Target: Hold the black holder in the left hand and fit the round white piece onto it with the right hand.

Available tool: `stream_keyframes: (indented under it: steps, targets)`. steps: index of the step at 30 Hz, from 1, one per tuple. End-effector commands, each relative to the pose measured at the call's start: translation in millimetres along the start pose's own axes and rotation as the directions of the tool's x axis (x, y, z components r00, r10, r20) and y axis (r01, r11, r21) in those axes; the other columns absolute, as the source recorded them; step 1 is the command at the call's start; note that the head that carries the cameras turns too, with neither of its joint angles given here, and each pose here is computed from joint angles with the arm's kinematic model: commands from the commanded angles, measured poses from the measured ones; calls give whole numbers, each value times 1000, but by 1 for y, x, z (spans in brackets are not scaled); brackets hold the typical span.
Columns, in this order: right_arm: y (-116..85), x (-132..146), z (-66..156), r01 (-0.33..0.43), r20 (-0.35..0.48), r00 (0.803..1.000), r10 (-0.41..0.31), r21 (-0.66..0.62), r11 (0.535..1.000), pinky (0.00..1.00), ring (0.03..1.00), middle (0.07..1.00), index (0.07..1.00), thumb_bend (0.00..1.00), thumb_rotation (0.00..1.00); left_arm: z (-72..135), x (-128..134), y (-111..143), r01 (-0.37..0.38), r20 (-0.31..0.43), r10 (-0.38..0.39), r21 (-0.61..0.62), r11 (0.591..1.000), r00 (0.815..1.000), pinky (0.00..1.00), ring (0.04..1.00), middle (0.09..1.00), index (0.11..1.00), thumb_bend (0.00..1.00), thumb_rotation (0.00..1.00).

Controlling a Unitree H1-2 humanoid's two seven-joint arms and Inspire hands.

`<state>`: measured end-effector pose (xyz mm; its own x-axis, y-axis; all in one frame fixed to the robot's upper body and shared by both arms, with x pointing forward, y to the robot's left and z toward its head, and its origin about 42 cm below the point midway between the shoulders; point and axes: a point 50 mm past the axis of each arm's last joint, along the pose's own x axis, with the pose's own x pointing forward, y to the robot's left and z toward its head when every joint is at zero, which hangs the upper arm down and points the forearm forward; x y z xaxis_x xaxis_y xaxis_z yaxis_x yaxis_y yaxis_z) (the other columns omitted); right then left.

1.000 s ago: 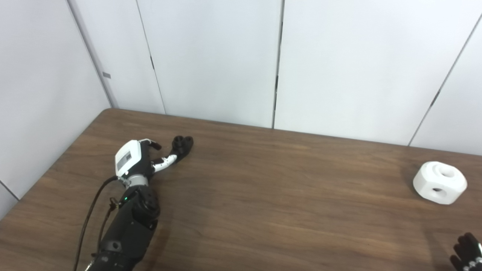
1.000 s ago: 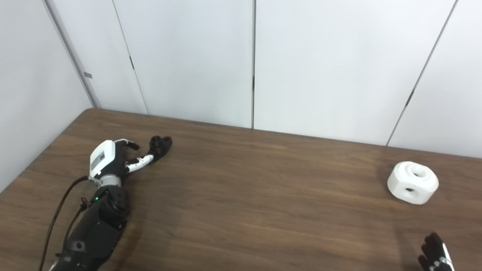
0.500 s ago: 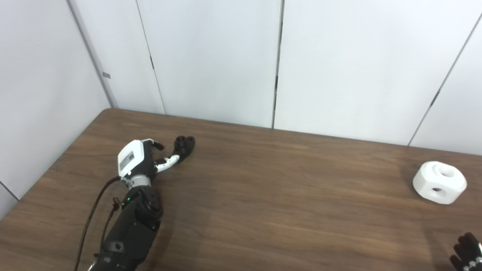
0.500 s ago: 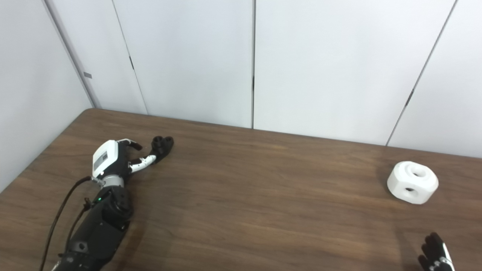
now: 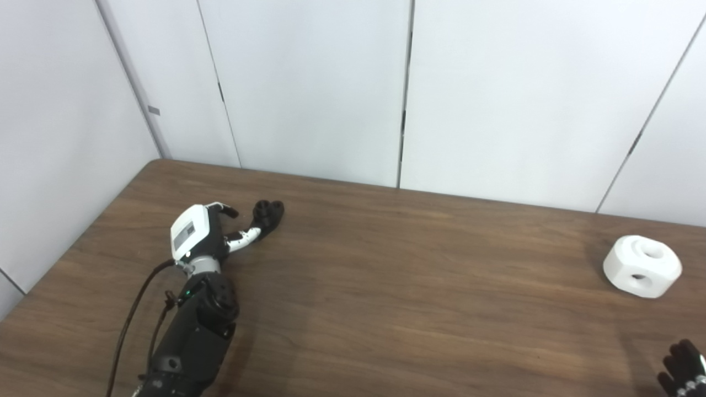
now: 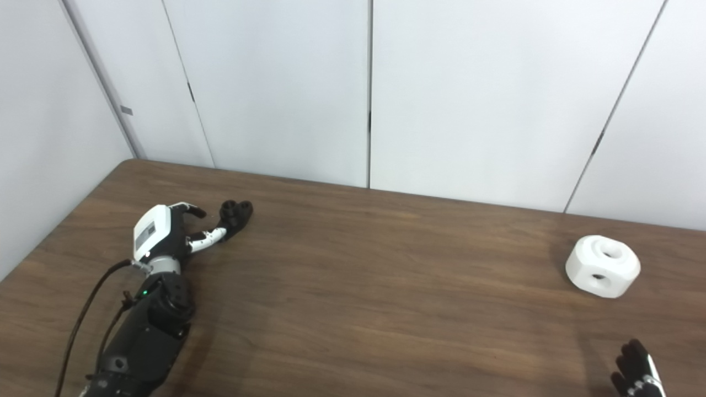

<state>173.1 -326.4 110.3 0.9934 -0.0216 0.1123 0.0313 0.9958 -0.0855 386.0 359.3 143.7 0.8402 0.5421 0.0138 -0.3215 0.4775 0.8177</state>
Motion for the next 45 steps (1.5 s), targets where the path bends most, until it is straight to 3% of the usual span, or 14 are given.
stream_keyframes:
  steps: [1,23,45]
  targets:
    - [-4,-11,-21,12,-88,996,-12,5,1000,1000,1000,1000,1000,654,1000,16,10,22,-73,48,74,-19,997,996,903,890,836,643,784,315]
    - [-5,-9,-21,6,-92,996,-6,-2,1000,1000,1000,1000,1000,658,1000,28,7,32,-84,66,91,-99,992,994,879,889,838,652,769,314]
    - [-5,-8,-22,6,-95,995,-6,0,1000,1000,1000,999,1000,659,1000,26,-8,12,-68,66,68,-16,998,995,905,888,839,649,775,317]
